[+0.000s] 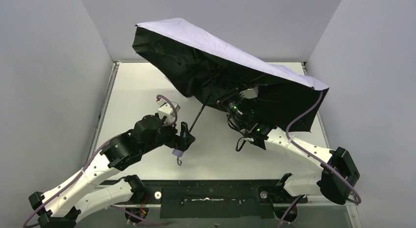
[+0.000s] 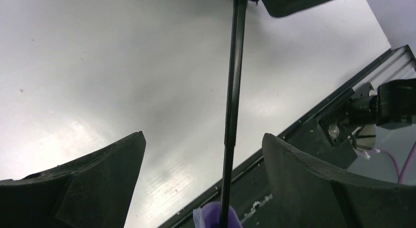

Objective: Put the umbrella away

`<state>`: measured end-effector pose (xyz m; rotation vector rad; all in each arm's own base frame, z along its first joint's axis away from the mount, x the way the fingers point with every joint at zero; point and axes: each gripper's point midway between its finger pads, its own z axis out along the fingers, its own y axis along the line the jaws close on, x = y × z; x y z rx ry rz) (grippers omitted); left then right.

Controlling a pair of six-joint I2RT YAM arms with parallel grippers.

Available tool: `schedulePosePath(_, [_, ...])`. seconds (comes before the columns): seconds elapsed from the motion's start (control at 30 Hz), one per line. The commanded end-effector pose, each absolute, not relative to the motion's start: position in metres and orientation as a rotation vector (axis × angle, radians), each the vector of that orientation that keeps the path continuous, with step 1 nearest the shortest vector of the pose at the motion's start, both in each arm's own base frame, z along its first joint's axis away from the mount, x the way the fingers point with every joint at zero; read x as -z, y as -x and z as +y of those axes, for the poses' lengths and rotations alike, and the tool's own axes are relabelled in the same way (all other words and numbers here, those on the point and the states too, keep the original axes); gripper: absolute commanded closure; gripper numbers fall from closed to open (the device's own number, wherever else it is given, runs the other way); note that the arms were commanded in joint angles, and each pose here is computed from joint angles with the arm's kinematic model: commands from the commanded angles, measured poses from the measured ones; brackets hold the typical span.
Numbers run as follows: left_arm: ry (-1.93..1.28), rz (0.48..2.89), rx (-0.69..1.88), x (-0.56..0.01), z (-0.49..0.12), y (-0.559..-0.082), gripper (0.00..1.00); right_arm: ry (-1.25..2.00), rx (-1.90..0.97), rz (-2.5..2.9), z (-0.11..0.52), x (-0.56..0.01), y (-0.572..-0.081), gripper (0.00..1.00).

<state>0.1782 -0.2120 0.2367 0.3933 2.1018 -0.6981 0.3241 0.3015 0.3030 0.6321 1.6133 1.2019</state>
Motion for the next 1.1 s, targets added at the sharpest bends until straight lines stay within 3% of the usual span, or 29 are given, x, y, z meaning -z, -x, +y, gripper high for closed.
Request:
schedulePosePath(0.0, [-0.357, 2.119, 0.752, -0.241, -0.215, -0.164, 0.12, -0.654, -1.287, 1.476, 0.286, -0.348, -0.321, 1.0])
schedulePosePath(0.2, [-0.415, 2.208, 0.705, -0.225, -0.209, -0.146, 0.13, -0.649, -1.266, 1.475, 0.279, -0.349, -0.322, 1.0])
schedulePosePath(0.37, [-0.451, 2.25, 0.702, -0.219, -0.2, -0.132, 0.2, -0.649, -1.234, 1.481, 0.272, -0.347, -0.323, 1.0])
schedulePosePath(0.47, [-0.47, 2.255, 0.718, -0.216, -0.201, -0.128, 0.35, -0.656, -1.237, 1.477, 0.27, -0.347, -0.325, 1.0])
schedulePosePath(0.77, [-0.488, 2.243, 0.741, -0.217, -0.217, -0.136, 0.98, -0.638, -1.26, 1.49, 0.271, -0.349, -0.322, 1.0])
schedulePosePath(1.07, [-0.291, 1.973, 0.571, -0.275, -0.212, -0.198, 1.0, -0.468, -1.329, 1.729, 0.311, -0.313, -0.284, 1.0])
